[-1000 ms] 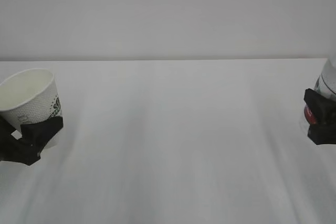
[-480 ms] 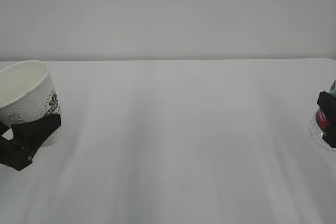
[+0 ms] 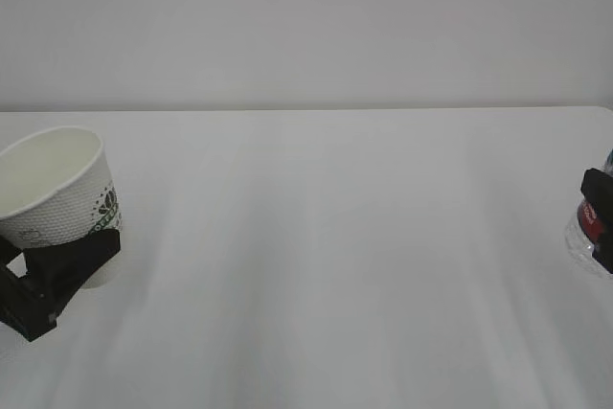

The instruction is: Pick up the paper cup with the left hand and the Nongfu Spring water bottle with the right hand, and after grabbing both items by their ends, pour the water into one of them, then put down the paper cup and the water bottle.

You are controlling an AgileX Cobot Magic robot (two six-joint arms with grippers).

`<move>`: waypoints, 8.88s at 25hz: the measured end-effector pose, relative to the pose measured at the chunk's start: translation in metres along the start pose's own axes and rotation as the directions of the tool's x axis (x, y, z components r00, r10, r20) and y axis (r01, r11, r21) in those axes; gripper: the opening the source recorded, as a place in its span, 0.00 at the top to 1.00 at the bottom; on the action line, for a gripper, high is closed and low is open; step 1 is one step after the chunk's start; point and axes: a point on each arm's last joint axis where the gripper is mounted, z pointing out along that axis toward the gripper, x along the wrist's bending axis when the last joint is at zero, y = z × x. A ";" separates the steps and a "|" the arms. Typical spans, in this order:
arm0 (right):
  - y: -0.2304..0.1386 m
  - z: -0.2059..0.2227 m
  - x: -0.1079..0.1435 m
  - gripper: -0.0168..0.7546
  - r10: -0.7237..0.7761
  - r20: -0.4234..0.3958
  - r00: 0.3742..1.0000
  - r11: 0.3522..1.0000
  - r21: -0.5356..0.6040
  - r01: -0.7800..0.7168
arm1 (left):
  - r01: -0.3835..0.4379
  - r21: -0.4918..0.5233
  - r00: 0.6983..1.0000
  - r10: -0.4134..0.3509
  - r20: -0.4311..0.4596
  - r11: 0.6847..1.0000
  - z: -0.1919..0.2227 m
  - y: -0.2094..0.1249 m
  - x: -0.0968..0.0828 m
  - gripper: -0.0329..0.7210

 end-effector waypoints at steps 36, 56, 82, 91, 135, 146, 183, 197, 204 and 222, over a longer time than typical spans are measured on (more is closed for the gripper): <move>-0.002 0.000 0.003 0.39 -0.034 -0.037 0.999 0.999 0.023 0.035 | -0.126 -0.036 0.931 0.131 0.339 0.991 0.031 0.019 -0.046 0.27; -0.002 0.000 0.003 0.39 -0.034 -0.037 0.999 0.999 0.023 0.035 | -0.176 -0.001 0.847 0.152 0.509 0.984 0.061 0.015 -0.085 0.28; -0.010 0.009 0.013 0.39 -0.131 -0.146 0.981 0.988 0.062 0.141 | -0.251 0.007 0.788 0.200 0.583 0.968 0.085 0.015 -0.103 0.29; -0.001 0.014 0.020 0.39 -0.214 -0.222 0.951 0.975 0.009 0.222 | -0.271 0.006 0.759 0.210 0.617 0.963 0.084 0.014 -0.106 0.29; 0.060 0.043 0.064 0.40 -0.579 -0.412 0.704 0.813 -0.219 0.540 | -0.267 0.006 0.717 0.194 0.669 0.964 0.081 0.015 -0.111 0.29; 0.075 0.048 0.070 0.40 -0.696 -0.399 0.597 0.713 -0.286 0.640 | -0.258 0.003 0.715 0.188 0.673 0.966 0.087 0.022 -0.111 0.29; 0.087 0.051 0.076 0.40 -0.906 -0.262 0.333 0.421 -0.468 0.777 | -0.241 -0.066 0.635 0.209 0.744 0.968 0.081 0.025 -0.119 0.30; 0.084 0.068 0.084 0.40 -0.910 -0.281 0.305 0.409 -0.482 0.775 | -0.236 -0.072 0.631 0.209 0.747 0.969 0.080 0.026 -0.119 0.30; 0.089 0.076 0.087 0.40 -0.922 -0.259 0.287 0.382 -0.507 0.772 | -0.242 -0.066 0.634 0.210 0.744 0.968 0.081 0.025 -0.119 0.30; 0.093 0.075 0.090 0.40 -0.972 -0.168 0.163 0.231 -0.572 0.787 | -0.249 -0.060 0.637 0.210 0.741 0.967 0.081 0.024 -0.118 0.30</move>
